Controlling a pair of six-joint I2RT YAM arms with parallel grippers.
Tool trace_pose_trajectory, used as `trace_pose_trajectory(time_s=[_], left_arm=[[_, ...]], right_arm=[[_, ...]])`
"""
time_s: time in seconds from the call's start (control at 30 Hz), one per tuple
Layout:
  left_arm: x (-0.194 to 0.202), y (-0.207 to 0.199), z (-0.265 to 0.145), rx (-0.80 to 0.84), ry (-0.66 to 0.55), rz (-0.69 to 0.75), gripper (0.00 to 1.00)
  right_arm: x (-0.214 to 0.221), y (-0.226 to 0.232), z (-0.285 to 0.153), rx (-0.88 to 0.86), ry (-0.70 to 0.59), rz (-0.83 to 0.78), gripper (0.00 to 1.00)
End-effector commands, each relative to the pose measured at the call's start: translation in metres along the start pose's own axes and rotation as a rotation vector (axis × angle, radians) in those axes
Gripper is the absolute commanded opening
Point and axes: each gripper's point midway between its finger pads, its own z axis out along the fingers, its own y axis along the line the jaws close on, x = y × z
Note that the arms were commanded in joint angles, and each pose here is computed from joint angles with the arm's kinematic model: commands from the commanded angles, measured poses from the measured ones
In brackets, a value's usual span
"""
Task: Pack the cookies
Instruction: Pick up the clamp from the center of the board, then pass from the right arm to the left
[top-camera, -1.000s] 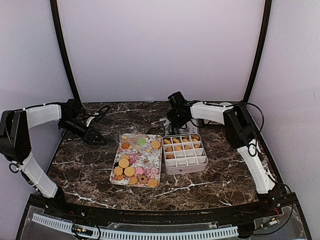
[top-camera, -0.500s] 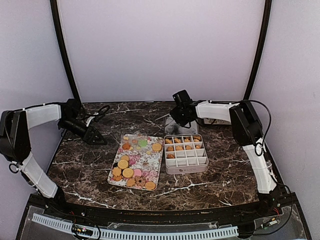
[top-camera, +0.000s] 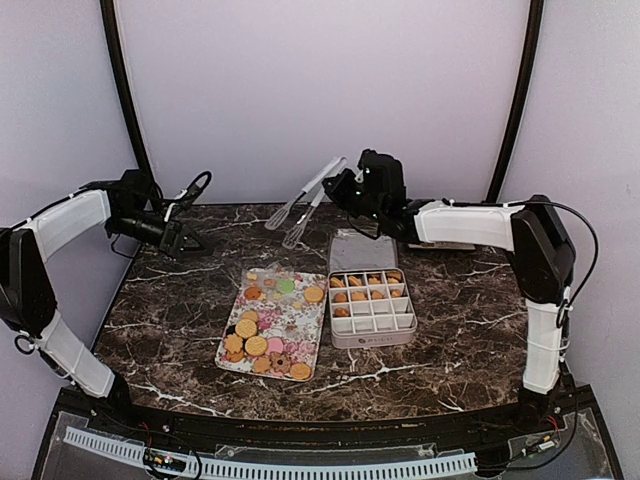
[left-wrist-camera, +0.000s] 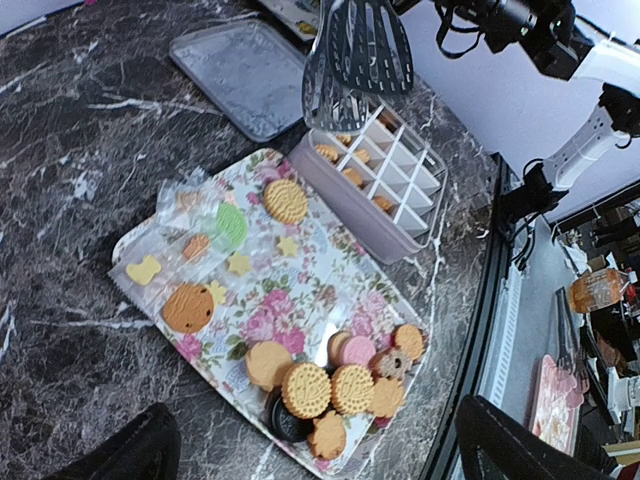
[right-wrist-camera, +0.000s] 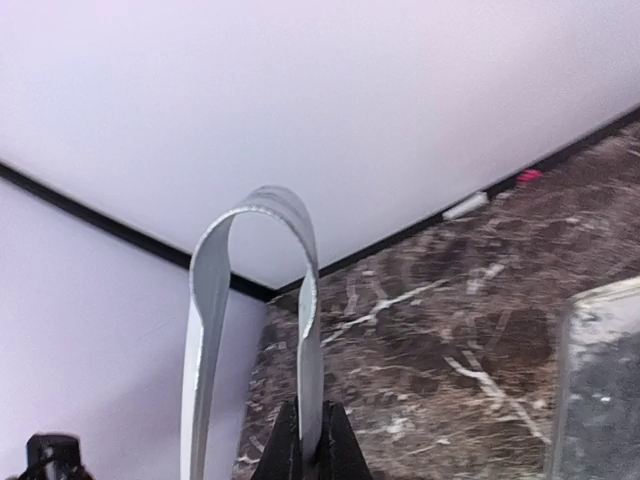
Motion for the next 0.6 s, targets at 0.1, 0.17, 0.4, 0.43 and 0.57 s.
trace_pose_trajectory(time_s=[0.1,0.17,0.4,0.43,0.57], left_arm=[[-0.039,-0.076,-0.03,0.274,-0.172,0.002,0.99],[-0.039,-0.084,-0.032,0.317,-0.188,0.001,0.99],[-0.03,-0.106,-0.034,0.4,-0.216,0.019,0.91],[-0.028,-0.108,-0.033,0.409,-0.215,0.017,0.88],[-0.023,-0.122,-0.037,0.478,-0.231,0.012,0.76]], right_arm=[[0.047,0.153,-0.056,-0.511,0.062,-0.304,0.0],[0.064,0.17,-0.064,-0.571,0.094,-0.318,0.0],[0.12,0.216,-0.074,-0.673,0.187,-0.413,0.0],[0.123,0.22,-0.075,-0.678,0.186,-0.415,0.0],[0.133,0.234,-0.072,-0.698,0.18,-0.447,0.0]])
